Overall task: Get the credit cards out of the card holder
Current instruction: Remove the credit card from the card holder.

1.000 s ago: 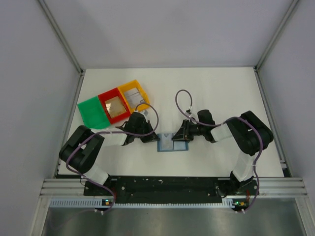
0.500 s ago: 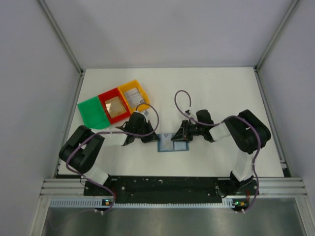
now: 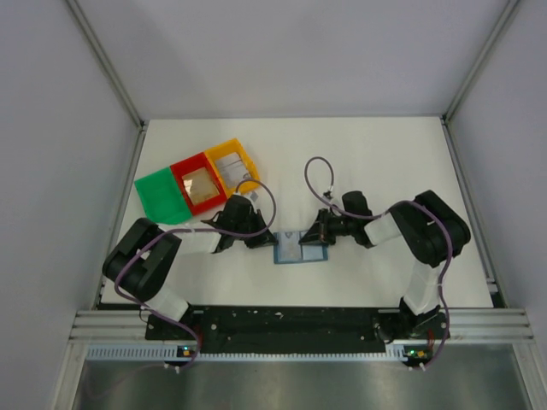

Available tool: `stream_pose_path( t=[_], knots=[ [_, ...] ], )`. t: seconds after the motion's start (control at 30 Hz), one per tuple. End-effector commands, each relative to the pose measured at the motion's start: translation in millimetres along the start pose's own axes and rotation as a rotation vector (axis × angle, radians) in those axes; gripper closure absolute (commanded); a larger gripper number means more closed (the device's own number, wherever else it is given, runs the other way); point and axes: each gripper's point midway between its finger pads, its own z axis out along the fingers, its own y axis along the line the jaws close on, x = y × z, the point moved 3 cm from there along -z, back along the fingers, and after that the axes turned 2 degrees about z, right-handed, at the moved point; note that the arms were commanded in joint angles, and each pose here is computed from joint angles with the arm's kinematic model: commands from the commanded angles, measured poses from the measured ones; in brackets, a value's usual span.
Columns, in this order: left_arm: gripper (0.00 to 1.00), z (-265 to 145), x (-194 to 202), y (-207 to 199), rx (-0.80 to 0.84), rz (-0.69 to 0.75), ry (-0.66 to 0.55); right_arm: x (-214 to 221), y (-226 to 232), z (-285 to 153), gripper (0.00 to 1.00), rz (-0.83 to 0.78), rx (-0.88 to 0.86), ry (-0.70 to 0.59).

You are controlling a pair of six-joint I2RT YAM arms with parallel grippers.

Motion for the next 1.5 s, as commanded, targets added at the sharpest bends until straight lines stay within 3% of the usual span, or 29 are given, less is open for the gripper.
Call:
stream_pose_path(
  t=[0.0, 0.27, 0.4, 0.53, 0.6, 1.03, 1.47],
  knots=[
    [1.0, -0.8, 11.6, 25.8, -0.095, -0.019, 0.028, -10.9, 5.3, -14.6, 1.0, -0.085, 0.01, -0.057],
    [1.0, -2.7, 8.8, 27.4, -0.098, -0.024, 0.019, -7.6, -2.5, -24.9, 1.0, -0.083, 0.087, -0.054],
    [1.0, -3.4, 8.2, 24.6, -0.085, -0.018, 0.016, -6.7, 4.0, -24.6, 1.0, -0.075, 0.042, -0.055],
    [1.0, -3.0, 8.7, 22.1, -0.069, -0.028, 0.019, -10.4, 14.3, -20.9, 0.82, -0.067, -0.01, -0.057],
    [1.0, -3.7, 8.2, 20.2, -0.062, -0.029, 0.018, -12.2, 17.4, -18.5, 0.79, -0.067, -0.016, -0.056],
    [1.0, -32.5, -17.1, -28.4, 0.086, 0.023, -0.08, -12.6, 11.7, -12.2, 0.77, -0.059, 0.007, -0.049],
    [1.0, -3.3, -4.5, -22.2, 0.077, 0.036, 0.033, -12.0, 13.6, -7.1, 0.75, -0.064, 0.01, -0.035]
  ],
)
